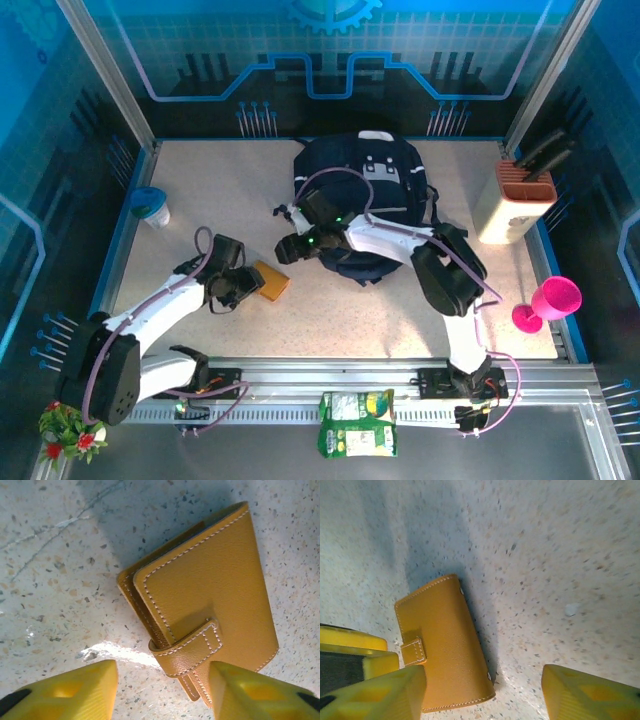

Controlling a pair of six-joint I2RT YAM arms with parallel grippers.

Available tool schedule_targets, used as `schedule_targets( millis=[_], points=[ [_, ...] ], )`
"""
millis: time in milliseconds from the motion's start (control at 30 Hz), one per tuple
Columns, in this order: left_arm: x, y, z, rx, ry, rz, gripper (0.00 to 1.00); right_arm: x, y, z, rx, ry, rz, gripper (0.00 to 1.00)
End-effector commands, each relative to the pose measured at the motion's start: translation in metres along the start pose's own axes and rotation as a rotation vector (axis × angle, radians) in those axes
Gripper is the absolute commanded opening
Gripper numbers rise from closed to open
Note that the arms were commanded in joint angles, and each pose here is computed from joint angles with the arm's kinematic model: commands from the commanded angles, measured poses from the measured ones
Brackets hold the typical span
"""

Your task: Pack books, pencil case, and school supplies into a backpack

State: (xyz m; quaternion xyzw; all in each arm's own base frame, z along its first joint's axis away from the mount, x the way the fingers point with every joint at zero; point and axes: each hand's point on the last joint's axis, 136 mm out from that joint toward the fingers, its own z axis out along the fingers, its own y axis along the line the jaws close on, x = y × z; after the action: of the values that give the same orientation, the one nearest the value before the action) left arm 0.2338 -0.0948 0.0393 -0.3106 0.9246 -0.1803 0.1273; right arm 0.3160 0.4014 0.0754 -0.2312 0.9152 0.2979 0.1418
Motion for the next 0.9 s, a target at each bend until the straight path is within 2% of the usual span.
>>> schedule_targets(
  millis=[0,333,500,733,867],
  points=[
    [-0.011,-0.01,0.002,0.066,-0.047,-0.087,0.46,0.018,0.009,0.017,-0.026,0.105,-0.018,0.57],
    [-0.007,0.001,0.018,0.001,-0.015,-0.079,0.31,0.037,0.014,0.048,-0.069,0.217,-0.003,0.47],
    [-0.003,0.011,0.027,-0.033,0.005,-0.086,0.22,0.041,0.024,0.052,-0.132,0.245,0.002,0.46],
    [0.001,0.017,0.035,-0.053,0.023,-0.087,0.16,0.044,0.04,0.053,-0.223,0.27,0.009,0.46],
    [-0.002,0.013,0.033,-0.046,0.013,-0.076,0.15,0.04,0.042,0.05,-0.225,0.26,0.009,0.36]
  ],
)
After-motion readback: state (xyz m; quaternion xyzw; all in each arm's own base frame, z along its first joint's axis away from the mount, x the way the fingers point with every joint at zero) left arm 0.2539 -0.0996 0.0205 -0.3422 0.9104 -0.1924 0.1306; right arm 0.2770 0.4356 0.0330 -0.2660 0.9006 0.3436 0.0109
